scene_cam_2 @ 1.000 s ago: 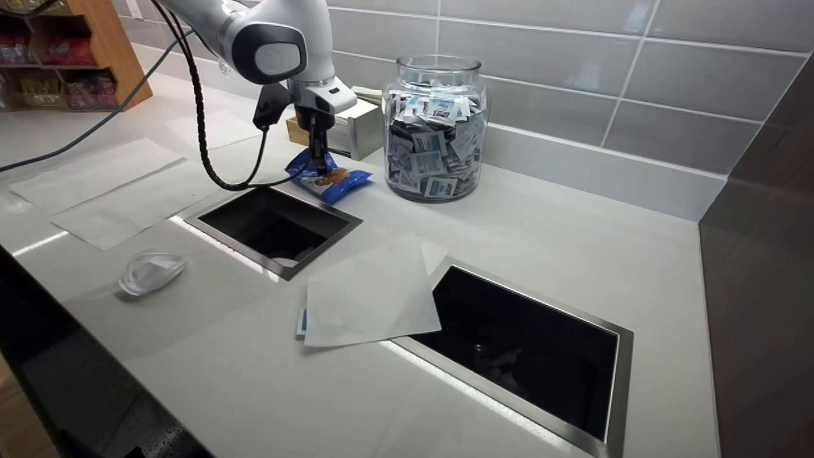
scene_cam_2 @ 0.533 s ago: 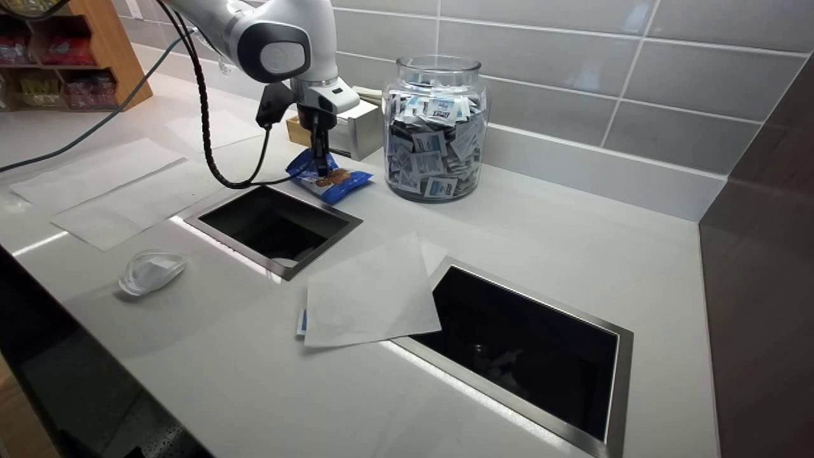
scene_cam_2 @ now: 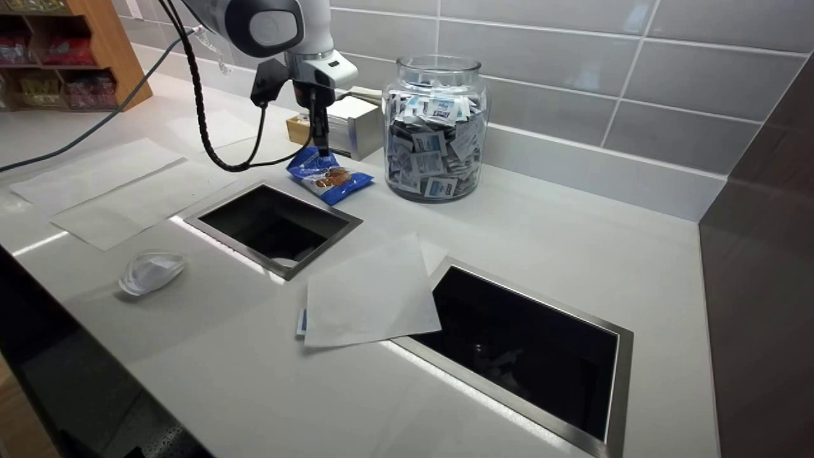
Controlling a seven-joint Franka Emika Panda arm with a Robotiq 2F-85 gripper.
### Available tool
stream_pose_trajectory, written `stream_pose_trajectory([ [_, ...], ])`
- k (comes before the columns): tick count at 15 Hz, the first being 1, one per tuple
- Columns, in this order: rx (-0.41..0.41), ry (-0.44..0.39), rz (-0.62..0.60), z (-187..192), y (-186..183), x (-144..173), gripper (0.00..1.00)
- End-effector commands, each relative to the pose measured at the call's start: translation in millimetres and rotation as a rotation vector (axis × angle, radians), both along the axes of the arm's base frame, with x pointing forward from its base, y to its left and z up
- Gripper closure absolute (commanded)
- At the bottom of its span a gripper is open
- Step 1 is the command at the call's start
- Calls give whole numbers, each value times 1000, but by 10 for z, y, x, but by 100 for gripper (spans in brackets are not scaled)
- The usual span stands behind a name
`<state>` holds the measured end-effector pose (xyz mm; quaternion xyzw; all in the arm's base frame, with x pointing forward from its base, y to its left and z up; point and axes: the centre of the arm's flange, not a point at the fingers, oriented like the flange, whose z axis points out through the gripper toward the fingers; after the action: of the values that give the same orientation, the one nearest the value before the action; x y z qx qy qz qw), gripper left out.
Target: Press down on the blue and white packet nine times
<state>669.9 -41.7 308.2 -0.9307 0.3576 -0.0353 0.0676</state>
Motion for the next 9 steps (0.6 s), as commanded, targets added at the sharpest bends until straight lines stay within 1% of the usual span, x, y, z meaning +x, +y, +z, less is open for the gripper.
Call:
stream_pose_trajectory([
  [1, -27, 34, -4, 56, -49, -324, 100],
  [4, -25, 70, -24, -61, -142, -477, 100],
  [5, -38, 74, -23, -121, -190, -505, 100],
  [6, -34, 83, -31, -175, -237, -525, 100],
  [9, -36, 71, -41, -291, -344, -511, 100],
])
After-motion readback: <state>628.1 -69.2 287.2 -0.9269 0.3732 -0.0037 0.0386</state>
